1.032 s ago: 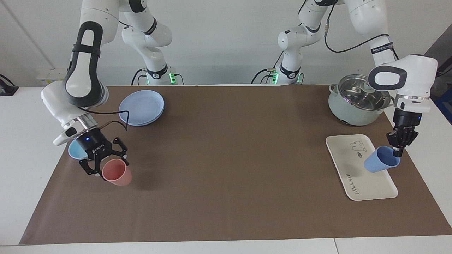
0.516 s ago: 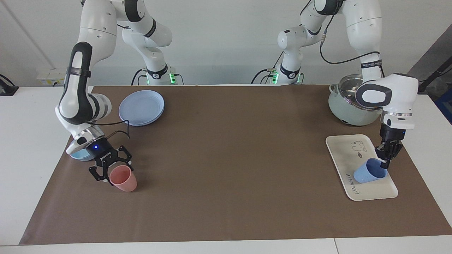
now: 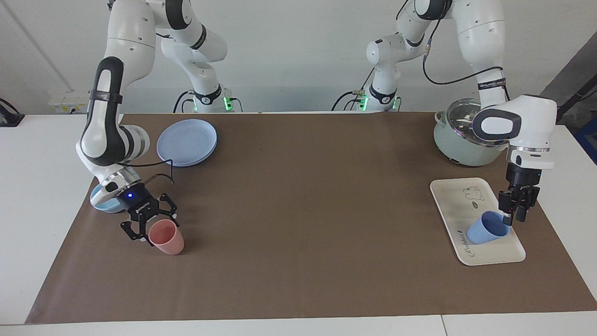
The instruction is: Place cup on tray
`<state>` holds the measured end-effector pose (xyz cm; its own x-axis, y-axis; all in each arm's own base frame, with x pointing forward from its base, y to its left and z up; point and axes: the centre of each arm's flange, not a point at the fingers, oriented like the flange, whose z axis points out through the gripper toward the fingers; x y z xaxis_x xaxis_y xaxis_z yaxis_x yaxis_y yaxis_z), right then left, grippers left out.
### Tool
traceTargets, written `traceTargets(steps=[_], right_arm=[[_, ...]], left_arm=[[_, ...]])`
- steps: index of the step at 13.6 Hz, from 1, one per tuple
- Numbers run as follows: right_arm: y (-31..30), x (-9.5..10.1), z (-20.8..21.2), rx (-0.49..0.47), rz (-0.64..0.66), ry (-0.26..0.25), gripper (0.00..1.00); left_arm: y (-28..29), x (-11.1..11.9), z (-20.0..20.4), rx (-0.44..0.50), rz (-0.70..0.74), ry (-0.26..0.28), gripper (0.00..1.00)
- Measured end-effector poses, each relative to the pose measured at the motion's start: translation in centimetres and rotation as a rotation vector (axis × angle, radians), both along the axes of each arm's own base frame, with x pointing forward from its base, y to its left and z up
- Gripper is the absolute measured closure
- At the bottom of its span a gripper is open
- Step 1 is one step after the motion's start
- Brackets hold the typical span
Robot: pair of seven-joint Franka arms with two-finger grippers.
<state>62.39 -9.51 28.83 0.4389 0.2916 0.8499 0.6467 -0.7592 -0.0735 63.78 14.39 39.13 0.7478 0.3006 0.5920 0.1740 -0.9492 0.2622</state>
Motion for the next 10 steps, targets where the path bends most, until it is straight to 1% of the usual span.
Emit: traceTargets(steps=[1,2,4,5,6,7,8,10], right_arm=[[0.0,0.0,0.0,0.0,0.0,-0.001,0.11],[0.0,0.1,0.3,-0.001,0.0,-0.006,0.02],[-0.1,0.5,1.9,-0.019,-0.011,-0.034,0.0],[0.2,0.8,3.4,-0.036,-0.019,-0.053,0.0],[0.8,0.9,4.9,-0.051,-0.026,-0.059,0.0],[1.6,1.0,6.6,-0.071,-0.023,-0.045,0.0],[2.2,1.0,8.4,-0.1,-0.011,-0.019,0.0],[2.3,0.8,12.3,-0.184,0.009,0.051,0.0]], left_arm=[[-0.4,0.3,0.2,-0.028,-0.029,0.025,0.15],[-0.7,0.6,0.7,-0.065,-0.068,0.056,0.12],[-0.8,0.8,2.3,-0.133,-0.147,0.122,0.12],[-0.5,0.8,3.2,-0.153,-0.186,0.156,0.12],[-0.3,0.7,4.3,-0.159,-0.226,0.188,0.12],[-0.4,0.6,5.5,-0.158,-0.266,0.22,0.12],[-0.7,0.6,6.6,-0.154,-0.309,0.257,0.12],[-1.7,0.3,8.5,-0.134,-0.399,0.354,0.12]])
